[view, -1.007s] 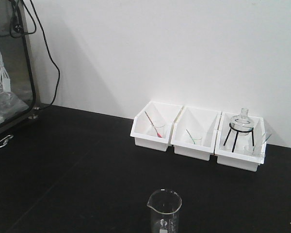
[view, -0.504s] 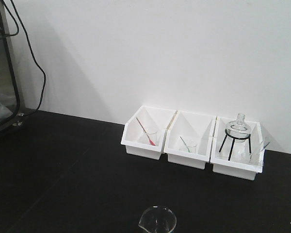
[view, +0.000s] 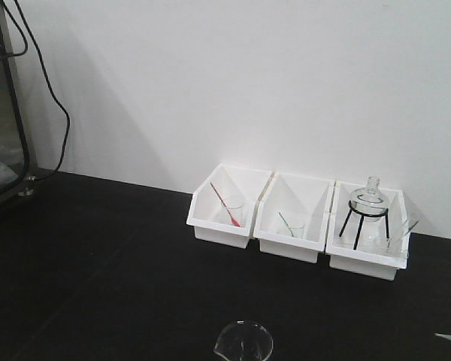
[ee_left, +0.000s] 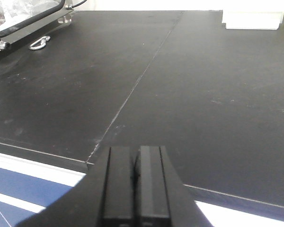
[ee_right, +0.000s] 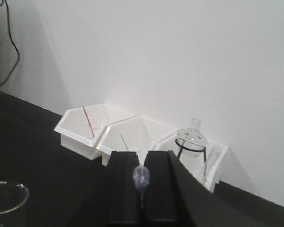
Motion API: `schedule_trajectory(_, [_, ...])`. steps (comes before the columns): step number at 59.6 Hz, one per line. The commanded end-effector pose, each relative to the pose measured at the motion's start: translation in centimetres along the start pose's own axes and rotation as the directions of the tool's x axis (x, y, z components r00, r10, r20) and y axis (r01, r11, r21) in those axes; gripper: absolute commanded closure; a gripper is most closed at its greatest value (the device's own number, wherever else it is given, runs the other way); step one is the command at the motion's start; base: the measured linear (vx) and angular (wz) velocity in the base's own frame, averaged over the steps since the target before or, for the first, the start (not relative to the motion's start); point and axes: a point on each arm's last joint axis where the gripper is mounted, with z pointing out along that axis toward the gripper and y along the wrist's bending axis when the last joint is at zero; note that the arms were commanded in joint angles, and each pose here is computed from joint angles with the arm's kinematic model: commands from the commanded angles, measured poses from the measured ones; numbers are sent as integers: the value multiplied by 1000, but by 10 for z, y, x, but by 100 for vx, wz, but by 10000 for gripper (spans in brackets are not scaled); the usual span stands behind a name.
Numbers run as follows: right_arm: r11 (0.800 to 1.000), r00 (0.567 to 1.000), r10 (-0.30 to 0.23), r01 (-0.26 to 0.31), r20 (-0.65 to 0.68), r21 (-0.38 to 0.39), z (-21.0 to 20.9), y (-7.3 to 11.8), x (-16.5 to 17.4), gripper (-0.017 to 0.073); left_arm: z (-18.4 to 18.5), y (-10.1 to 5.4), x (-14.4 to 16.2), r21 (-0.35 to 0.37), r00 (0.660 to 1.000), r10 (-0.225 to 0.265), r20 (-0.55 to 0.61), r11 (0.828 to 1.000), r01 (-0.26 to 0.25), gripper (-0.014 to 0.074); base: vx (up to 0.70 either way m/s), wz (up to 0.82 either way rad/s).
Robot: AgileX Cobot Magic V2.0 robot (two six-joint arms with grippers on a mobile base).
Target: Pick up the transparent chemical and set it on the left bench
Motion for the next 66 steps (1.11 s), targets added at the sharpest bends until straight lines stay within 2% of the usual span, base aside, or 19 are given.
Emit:
schedule_trajectory(1, [992,995,-11,23,101,-122,12,6,-18,564,-1,0,-3,-2,997,-9,81,1000,9,597,0,0])
schedule_trajectory(10, [968,997,60,-44,58,-246,46,5,-26,562,-1,0,-3,-2,997,-9,81,1000,9,597,0,0])
schedule_trajectory(20, [944,992,88,-56,86,-325,86,1,-47,562,-1,0,-3,-2,997,-9,81,1000,9,597,0,0])
schedule_trajectory(28, [908,995,94,-72,33,-412,121,18,-57,562,-1,0,-3,-2,997,-9,81,1000,9,597,0,0])
schedule_trajectory(32, [895,998,66,-68,-22,-440,139,35,-59,562,-1,0,-3,-2,997,-9,81,1000,9,597,0,0])
schedule_trajectory(35, [890,998,17,-45,-66,-454,152,49,-58,562,-1,0,-3,-2,997,-9,81,1000,9,597,0,0])
schedule_trajectory(39, [883,993,-21,-38,-119,-467,168,64,-56,562,-1,0,-3,-2,997,-9,81,1000,9,597,0,0])
schedule_trajectory(42, [878,988,-31,-45,-151,-476,177,72,-51,562,-1,0,-3,-2,997,-9,81,1000,9,597,0,0])
schedule_trajectory(49, [847,980,-51,-61,-194,-528,193,96,-39,562,-1,0,-3,-2,997,-9,81,1000,9,597,0,0])
schedule_trajectory(66, [836,935,-107,-100,-339,-539,213,114,10,557,-1,0,-3,-2,997,-9,81,1000,9,597,0,0])
